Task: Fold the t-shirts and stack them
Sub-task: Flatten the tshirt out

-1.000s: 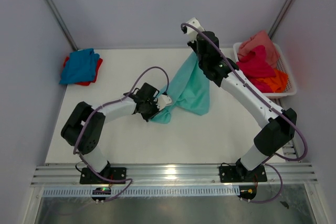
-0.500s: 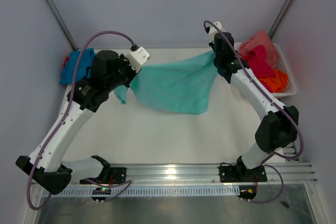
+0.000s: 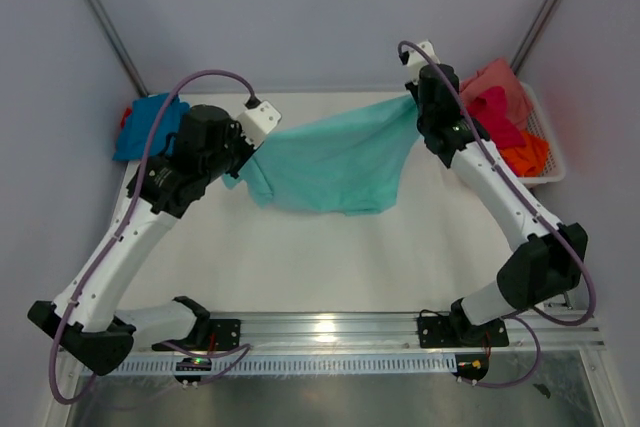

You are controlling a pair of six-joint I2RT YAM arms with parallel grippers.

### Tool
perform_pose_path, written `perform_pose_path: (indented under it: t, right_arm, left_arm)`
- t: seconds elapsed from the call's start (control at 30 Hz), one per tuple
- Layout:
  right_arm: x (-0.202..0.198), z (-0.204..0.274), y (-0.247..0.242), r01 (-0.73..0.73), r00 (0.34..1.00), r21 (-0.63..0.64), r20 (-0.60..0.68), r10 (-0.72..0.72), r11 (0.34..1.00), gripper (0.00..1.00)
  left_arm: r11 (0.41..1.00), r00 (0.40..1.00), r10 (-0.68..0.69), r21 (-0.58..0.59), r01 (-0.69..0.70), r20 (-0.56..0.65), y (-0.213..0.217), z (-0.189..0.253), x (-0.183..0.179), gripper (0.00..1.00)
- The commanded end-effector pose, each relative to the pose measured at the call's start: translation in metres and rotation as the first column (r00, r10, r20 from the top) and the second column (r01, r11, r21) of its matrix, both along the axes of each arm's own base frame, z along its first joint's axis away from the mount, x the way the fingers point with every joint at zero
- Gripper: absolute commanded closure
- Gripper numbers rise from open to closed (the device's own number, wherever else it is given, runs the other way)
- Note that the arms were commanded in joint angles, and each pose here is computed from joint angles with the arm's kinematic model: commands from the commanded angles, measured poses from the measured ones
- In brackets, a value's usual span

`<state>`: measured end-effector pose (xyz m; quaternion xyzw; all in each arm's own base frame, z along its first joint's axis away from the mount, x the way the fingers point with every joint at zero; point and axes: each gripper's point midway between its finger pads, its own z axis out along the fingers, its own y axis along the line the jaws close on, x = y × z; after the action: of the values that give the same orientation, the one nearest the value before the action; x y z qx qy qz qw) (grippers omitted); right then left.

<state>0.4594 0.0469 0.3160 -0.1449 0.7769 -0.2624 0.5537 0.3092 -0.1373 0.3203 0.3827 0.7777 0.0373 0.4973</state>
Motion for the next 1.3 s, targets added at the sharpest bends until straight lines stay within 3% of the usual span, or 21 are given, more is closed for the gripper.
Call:
perform_pose_path:
  t: [0.0,0.1,0.2,0.33,0.5,0.53,0.6,0.67,0.77,0.97,1.07,1.13,1.23,1.27]
  right_arm:
    - [-0.044,0.079,-0.005,-0.051,0.987,0.136,0.156,0.029,0.989,0.97]
    - [-0.073,0.101,-0.001,-0.132,0.980,0.174,0.174,0.102,0.976,0.97]
    - [-0.119,0.145,-0.005,-0.220,0.947,0.204,0.279,0.159,0.954,0.97]
    - [-0.188,0.192,-0.010,-0.359,0.880,0.192,0.396,0.262,0.913,0.97]
    - [-0.274,0.233,-0.007,-0.537,0.768,0.177,0.507,0.391,0.825,0.97]
    - [-0.285,0.229,-0.004,-0.566,0.760,0.174,0.490,0.428,0.806,0.97]
    - [-0.312,0.238,0.011,-0.667,0.681,0.122,0.500,0.535,0.735,0.97]
    - [-0.321,0.238,0.016,-0.695,0.660,0.129,0.505,0.556,0.708,0.97]
    - [-0.308,0.228,0.020,-0.689,0.678,0.160,0.486,0.551,0.707,0.97]
    - [-0.226,0.147,0.014,-0.510,0.853,0.282,0.286,0.436,0.813,0.97]
    - [-0.186,0.069,0.012,-0.401,0.914,0.293,0.066,0.400,0.868,0.97]
    - [-0.167,0.014,0.014,-0.370,0.914,0.271,-0.067,0.401,0.889,0.97]
    - [-0.146,-0.037,0.011,-0.326,0.919,0.237,-0.145,0.366,0.915,0.97]
    - [-0.138,-0.056,0.013,-0.323,0.910,0.224,-0.193,0.367,0.920,0.97]
  left_arm:
    - [0.999,0.997,0.005,-0.033,-0.002,0.082,0.013,0.041,-0.018,1.00]
    - [0.996,0.989,0.003,-0.093,0.010,0.145,0.020,0.072,-0.034,1.00]
    - [0.982,0.978,-0.047,-0.168,0.082,0.203,0.019,0.097,-0.060,1.00]
    - [0.980,0.964,-0.020,-0.187,0.072,0.266,0.036,0.114,-0.078,1.00]
    - [0.967,0.942,0.009,-0.242,0.077,0.335,0.049,0.126,-0.096,1.00]
    - [0.960,0.940,-0.026,-0.254,0.119,0.341,0.046,0.128,-0.105,1.00]
    - [0.956,0.944,-0.064,-0.252,0.151,0.323,0.045,0.124,-0.116,1.00]
    - [0.953,0.944,-0.077,-0.254,0.163,0.320,0.046,0.122,-0.123,1.00]
    - [0.958,0.955,-0.083,-0.241,0.155,0.285,0.042,0.111,-0.115,1.00]
    - [0.969,0.973,-0.106,-0.197,0.147,0.203,0.024,0.072,-0.082,1.00]
    - [0.975,0.983,-0.131,-0.163,0.151,0.126,0.011,0.030,-0.063,1.00]
    - [0.973,0.984,-0.175,-0.146,0.177,0.029,-0.002,-0.017,-0.056,1.00]
    - [0.981,0.979,-0.172,-0.113,0.160,-0.113,-0.007,-0.087,-0.049,1.00]
    - [0.982,0.981,-0.161,-0.118,0.148,-0.106,-0.010,-0.096,-0.041,1.00]
